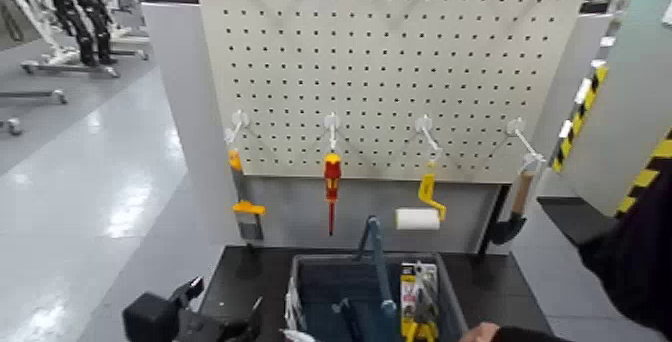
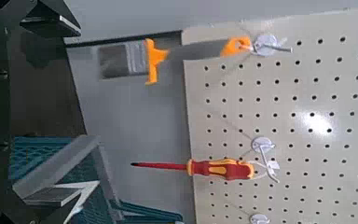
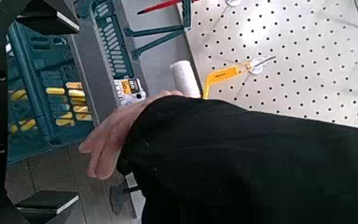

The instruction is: Put the red glue tube into the crate.

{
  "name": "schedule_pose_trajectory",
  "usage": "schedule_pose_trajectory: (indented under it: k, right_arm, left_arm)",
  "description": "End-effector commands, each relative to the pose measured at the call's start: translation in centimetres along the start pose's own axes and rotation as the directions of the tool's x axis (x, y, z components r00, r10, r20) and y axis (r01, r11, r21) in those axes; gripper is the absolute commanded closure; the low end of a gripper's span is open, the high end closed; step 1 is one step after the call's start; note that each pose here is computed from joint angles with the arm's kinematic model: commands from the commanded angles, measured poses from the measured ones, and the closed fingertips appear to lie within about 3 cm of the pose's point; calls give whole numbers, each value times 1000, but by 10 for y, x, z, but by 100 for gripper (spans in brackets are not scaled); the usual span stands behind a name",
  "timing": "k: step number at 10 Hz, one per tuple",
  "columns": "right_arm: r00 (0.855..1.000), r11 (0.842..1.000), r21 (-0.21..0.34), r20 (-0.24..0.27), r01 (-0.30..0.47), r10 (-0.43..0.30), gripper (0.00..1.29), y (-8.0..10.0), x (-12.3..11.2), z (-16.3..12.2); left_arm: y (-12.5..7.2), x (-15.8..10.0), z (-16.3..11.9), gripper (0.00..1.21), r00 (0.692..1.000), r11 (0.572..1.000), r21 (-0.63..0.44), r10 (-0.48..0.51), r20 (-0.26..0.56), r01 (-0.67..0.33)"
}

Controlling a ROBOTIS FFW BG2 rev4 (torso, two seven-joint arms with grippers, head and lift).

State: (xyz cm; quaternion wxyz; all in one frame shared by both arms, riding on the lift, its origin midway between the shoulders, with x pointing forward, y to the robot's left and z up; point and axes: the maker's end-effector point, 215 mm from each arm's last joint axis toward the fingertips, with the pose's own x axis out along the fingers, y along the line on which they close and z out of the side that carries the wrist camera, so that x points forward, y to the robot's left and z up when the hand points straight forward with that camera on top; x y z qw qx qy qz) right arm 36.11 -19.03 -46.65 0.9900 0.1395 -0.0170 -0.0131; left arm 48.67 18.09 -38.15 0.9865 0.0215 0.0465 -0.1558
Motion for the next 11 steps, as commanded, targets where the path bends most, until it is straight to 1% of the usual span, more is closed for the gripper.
schedule_pose_trajectory:
  k: [1, 2, 3, 4, 5, 6, 11]
  right_arm:
    - [1000, 1000, -18, 6, -11, 12, 6, 4, 0, 4]
    - [1000, 1000, -28, 7, -14, 14, 6, 5, 0, 4]
    - [1000, 999, -33, 7, -14, 14, 6, 4, 0, 4]
    - [1000, 999, -33, 7, -14, 14, 6, 4, 0, 4]
    - [1000, 999, -33, 9, -15, 15, 6, 4, 0, 5]
    - [1000, 999, -37, 9, -16, 17, 7, 4, 0, 6]
    - [1000, 999, -38, -7, -15, 15, 11, 3, 0, 1]
  left_arm:
    - [9, -29, -12, 11, 997, 997, 16, 70, 15, -70]
    - [16, -42, -20, 11, 995, 995, 23, 99, 26, -100]
    - [17, -50, -23, 11, 991, 992, 1, 122, 58, -122]
    - [15, -54, -15, 11, 984, 990, 3, 140, 111, -141]
    - [15, -58, -13, 11, 978, 987, -3, 159, 131, -161]
    - [16, -61, -16, 11, 974, 982, -15, 188, 126, -188]
    - [9, -56, -20, 11, 981, 987, -2, 160, 109, -161]
